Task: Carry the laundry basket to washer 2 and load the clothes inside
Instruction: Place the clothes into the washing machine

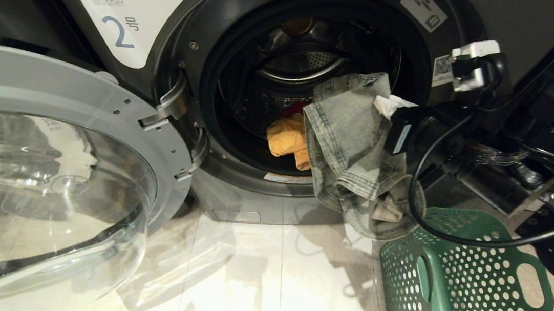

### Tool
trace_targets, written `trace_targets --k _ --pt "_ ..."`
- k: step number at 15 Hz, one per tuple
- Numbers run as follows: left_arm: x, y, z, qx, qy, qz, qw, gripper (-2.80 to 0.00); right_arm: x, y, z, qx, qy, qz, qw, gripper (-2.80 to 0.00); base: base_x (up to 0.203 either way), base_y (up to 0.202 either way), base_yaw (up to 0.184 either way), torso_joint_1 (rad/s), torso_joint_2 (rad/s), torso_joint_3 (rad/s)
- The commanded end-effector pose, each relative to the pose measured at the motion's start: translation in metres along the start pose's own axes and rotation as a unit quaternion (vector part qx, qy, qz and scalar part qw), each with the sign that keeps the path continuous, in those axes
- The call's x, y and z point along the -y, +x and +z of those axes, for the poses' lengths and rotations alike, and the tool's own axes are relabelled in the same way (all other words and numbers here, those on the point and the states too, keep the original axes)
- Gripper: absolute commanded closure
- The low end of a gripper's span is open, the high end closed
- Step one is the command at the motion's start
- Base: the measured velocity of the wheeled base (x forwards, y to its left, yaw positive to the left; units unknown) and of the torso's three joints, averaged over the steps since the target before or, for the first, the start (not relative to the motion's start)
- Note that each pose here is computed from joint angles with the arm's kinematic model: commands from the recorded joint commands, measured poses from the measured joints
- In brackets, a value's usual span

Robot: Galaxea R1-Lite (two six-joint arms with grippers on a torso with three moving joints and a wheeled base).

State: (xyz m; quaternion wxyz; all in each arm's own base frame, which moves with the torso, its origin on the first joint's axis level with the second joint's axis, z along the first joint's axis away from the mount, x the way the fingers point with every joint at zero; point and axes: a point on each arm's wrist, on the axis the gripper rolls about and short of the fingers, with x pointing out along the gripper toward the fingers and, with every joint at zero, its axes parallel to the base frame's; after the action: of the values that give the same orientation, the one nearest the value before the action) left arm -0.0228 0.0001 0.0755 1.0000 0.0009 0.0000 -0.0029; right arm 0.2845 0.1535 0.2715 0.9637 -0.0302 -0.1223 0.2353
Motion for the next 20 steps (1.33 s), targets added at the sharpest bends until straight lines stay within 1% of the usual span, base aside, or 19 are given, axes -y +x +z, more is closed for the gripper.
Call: trace_targets --k 1,4,7,9,11,12,14,15,17,20 --pt "0.000 0.000 0.000 0.000 0.000 0.000 1.0000 0.00 -0.017 0.037 -0.039 -0.017 -0.013 -0.010 1.000 0.00 0.000 0.000 0.000 0.000 0.00 0.000" --pt "0.000 0.000 0.000 0.000 0.000 0.000 1.0000 0.00 -0.026 0.070 -0.066 0.022 -0.061 -0.024 0.998 0.00 0.000 0.000 0.000 0.000 0.00 0.000" --pt "0.000 0.000 0.000 0.000 0.000 0.000 1.0000 0.00 -0.029 0.108 -0.078 0.072 -0.089 -0.042 0.993 0.00 0.000 0.000 0.000 0.000 0.00 0.000" --pt "0.000 0.000 0.000 0.000 0.000 0.000 1.0000 0.00 -0.029 0.133 -0.081 0.110 -0.106 -0.057 0.987 0.00 0.000 0.000 0.000 0.000 0.00 0.000" --pt "0.000 0.000 0.000 0.000 0.000 0.000 1.0000 0.00 -0.026 0.156 -0.083 0.148 -0.124 -0.081 0.978 0.00 0.000 0.000 0.000 0.000 0.00 0.000" --pt "0.000 0.000 0.000 0.000 0.000 0.000 1.0000 0.00 -0.024 0.166 -0.092 0.156 -0.132 -0.090 0.975 0.00 0.000 0.000 0.000 0.000 0.00 0.000" --pt "0.000 0.000 0.000 0.000 0.000 0.000 1.0000 0.00 -0.012 0.176 -0.115 0.141 -0.160 -0.107 0.971 0.00 0.000 0.000 0.000 0.000 0.00 0.000" --pt "0.000 0.000 0.000 0.000 0.000 0.000 1.0000 0.00 -0.008 0.176 -0.114 0.143 -0.163 -0.112 0.970 0.00 0.000 0.000 0.000 0.000 0.00 0.000" --pt "0.000 0.000 0.000 0.000 0.000 0.000 1.0000 0.00 -0.001 0.174 -0.107 0.163 -0.162 -0.123 0.966 0.00 0.000 0.000 0.000 0.000 0.00 0.000" --pt "0.000 0.000 0.000 0.000 0.000 0.000 1.0000 0.00 0.005 0.166 -0.089 0.230 -0.158 -0.147 0.949 0.00 0.000 0.000 0.000 0.000 0.00 0.000"
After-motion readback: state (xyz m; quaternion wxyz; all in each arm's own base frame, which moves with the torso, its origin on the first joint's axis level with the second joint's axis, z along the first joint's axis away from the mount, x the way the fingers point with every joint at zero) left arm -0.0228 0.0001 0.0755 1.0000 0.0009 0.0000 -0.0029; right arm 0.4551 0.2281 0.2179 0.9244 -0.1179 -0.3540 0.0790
